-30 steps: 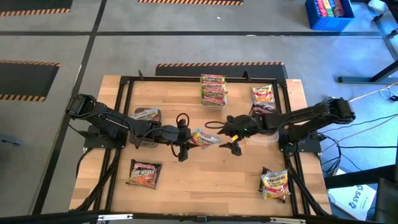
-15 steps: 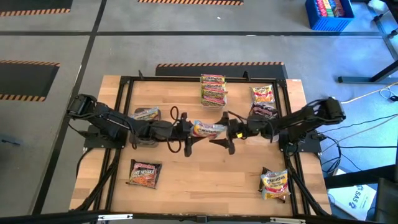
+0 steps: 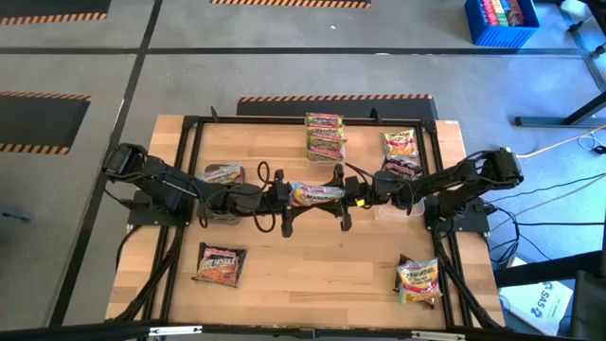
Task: Sort Maruchan noodles
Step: Put the top left blue noodle pack into the black bin
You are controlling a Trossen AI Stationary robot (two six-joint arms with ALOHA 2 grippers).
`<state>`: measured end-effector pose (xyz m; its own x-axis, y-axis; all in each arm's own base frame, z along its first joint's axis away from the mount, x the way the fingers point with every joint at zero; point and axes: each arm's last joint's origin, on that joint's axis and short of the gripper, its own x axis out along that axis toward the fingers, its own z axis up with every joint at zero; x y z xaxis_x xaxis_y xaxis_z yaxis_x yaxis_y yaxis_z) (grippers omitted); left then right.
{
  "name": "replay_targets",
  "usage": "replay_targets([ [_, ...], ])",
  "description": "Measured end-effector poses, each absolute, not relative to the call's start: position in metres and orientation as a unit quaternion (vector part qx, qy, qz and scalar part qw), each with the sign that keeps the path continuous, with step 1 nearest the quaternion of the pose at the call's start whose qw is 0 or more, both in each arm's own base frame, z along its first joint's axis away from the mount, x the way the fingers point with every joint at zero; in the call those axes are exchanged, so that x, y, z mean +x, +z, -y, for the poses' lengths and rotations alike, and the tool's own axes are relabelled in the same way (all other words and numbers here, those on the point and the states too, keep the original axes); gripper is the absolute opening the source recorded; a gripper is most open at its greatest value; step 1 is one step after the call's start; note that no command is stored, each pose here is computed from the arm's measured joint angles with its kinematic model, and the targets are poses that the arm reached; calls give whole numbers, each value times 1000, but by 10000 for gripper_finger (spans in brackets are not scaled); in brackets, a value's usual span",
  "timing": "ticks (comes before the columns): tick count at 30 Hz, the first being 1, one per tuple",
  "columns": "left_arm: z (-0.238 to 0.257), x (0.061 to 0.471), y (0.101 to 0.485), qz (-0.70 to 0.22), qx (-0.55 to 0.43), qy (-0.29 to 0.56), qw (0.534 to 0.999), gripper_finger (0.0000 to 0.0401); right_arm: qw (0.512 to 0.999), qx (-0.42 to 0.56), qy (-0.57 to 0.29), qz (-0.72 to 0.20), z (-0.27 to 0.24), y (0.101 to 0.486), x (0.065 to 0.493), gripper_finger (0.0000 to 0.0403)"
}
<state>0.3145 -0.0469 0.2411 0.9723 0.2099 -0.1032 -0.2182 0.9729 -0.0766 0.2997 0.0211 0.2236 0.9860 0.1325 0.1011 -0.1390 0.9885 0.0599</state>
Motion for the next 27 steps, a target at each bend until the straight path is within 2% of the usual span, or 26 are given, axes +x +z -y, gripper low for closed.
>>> replay_targets([
  [3, 47, 314, 241, -49, -45, 106, 992, 175, 996, 23, 66, 47, -21, 223, 300, 121],
  [6, 50, 311, 242, -61, -56, 93, 992, 198, 996, 10, 74, 48, -22, 223, 300, 100],
  [10, 51, 291, 256, -108, -86, 81, 987, 227, 996, 8, 73, 41, -22, 222, 300, 107],
  [14, 49, 260, 272, -157, -113, 59, 979, 237, 997, 9, 73, -5, -22, 213, 300, 121],
  [18, 45, 237, 298, -124, -117, 2, 985, 235, 996, 9, 61, -59, -21, 198, 302, 107],
  [24, 32, 235, 315, -86, -75, 16, 993, 234, 993, 22, 62, -98, -23, 178, 319, 109],
  [27, 27, 247, 316, -110, -74, 4, 991, 234, 991, 24, 64, -115, -24, 176, 330, 114],
])
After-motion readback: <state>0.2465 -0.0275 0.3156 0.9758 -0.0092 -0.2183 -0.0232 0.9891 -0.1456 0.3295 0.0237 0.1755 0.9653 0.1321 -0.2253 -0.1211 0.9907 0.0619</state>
